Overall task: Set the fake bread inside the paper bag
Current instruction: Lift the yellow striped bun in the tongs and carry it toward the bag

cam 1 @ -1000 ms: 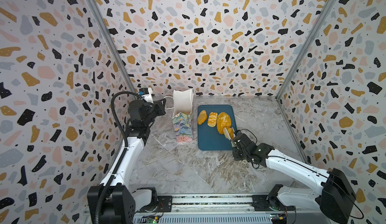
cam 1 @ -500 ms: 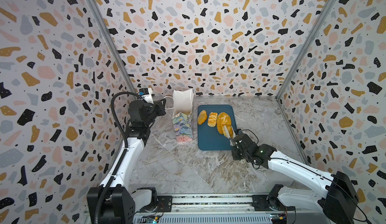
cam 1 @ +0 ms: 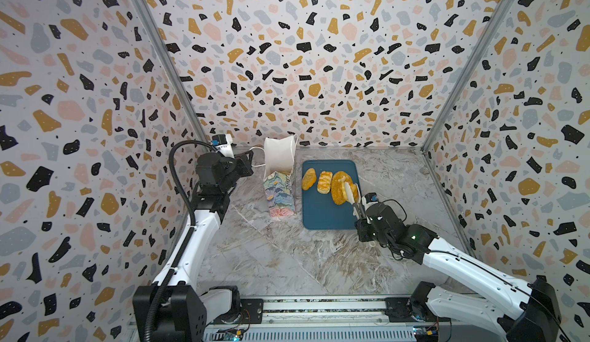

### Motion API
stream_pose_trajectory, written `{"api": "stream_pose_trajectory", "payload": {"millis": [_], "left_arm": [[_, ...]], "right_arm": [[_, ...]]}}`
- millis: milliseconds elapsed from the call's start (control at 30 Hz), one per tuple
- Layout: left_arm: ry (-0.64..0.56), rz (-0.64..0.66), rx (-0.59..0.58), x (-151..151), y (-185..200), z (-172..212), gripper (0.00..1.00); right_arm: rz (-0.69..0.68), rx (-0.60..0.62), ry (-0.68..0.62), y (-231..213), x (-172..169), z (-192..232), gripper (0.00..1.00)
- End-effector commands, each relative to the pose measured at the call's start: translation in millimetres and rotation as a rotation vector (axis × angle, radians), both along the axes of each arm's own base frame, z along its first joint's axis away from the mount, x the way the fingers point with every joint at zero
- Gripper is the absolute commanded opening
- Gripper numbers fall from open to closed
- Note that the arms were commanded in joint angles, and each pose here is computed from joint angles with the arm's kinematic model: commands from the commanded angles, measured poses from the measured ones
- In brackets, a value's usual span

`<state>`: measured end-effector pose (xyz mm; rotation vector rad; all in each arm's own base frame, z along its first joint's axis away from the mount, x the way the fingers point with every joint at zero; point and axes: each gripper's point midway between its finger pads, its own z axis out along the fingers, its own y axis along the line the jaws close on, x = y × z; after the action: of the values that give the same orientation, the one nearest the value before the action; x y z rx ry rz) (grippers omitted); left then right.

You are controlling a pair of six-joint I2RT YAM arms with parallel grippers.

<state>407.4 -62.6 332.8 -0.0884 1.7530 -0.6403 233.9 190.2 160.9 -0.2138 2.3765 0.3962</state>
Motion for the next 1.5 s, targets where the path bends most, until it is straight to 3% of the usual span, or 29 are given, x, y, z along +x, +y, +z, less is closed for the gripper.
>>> {"api": "stream_pose_trajectory", "payload": {"millis": [0, 967, 1467], "left_arm": [[-0.057, -0.016, -0.01, -4, -4, 14, 0.0], [-0.063, -0.007, -0.015, -5, -2, 18, 0.0], [-0.074, -0.001, -0.042, -8, -2, 22, 0.0]], "right_arm": [[-0.031, 0.069, -0.085, 3, 9, 32, 0.25], [0.071, 0.129, -0.249, 56, 21, 134, 0.25], [0.143, 0.146, -0.316, 109, 10, 177, 0.25]]}}
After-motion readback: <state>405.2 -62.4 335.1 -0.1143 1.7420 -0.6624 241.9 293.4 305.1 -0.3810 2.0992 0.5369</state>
